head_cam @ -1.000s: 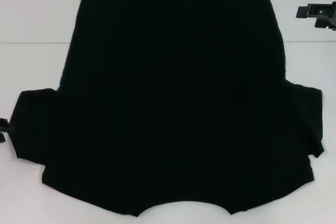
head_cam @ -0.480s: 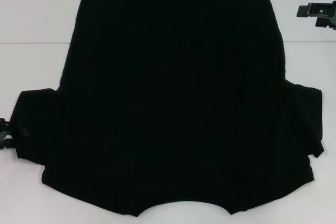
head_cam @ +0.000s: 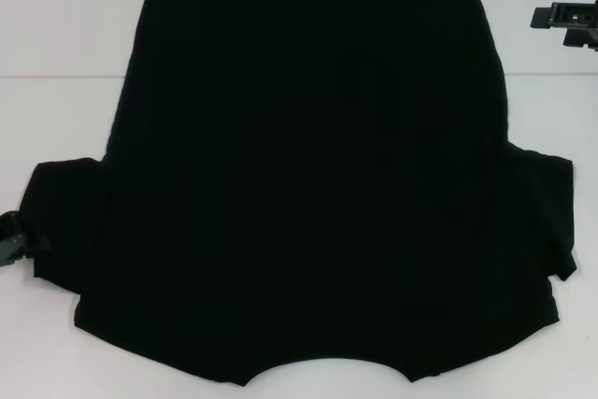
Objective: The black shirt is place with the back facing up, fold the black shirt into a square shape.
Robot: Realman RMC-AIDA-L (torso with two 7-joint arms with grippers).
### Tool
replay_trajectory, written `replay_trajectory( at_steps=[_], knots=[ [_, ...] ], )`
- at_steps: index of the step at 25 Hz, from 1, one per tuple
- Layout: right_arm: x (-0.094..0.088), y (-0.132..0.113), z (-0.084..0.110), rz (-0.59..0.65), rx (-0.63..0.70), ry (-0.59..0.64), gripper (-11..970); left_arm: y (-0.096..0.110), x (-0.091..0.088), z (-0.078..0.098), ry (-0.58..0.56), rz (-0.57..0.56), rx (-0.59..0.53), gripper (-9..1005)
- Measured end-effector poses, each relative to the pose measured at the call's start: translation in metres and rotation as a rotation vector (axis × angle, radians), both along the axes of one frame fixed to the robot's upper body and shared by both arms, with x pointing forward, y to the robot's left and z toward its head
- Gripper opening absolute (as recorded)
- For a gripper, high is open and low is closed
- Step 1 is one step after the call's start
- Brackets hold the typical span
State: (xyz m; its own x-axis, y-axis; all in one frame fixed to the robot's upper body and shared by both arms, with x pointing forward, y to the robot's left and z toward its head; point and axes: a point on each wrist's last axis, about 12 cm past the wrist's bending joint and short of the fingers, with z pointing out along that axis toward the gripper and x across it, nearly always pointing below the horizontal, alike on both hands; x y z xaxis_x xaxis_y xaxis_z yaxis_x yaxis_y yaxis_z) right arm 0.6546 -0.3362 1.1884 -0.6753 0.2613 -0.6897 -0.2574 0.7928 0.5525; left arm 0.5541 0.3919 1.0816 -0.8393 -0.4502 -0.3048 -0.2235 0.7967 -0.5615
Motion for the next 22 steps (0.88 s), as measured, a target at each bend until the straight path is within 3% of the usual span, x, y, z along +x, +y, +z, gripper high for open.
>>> replay_trajectory(
  at_steps=[5, 16, 22],
  knots=[
    [-0.001, -0.001, -0.001, -0.004, 0.004, 0.002, 792, -0.001, -0.001, 0.0, 0.0, -0.012, -0.002, 69],
    [-0.003, -0.005, -0.003, -0.014, 0.007, 0.008, 792, 0.025, -0.002, 0.017, -0.05, 0.069, 0.04, 2],
    [-0.004, -0.007, -0.003, -0.019, 0.008, 0.008, 792, 0.034, 0.0, 0.025, -0.058, 0.098, 0.076, 16]
  ],
)
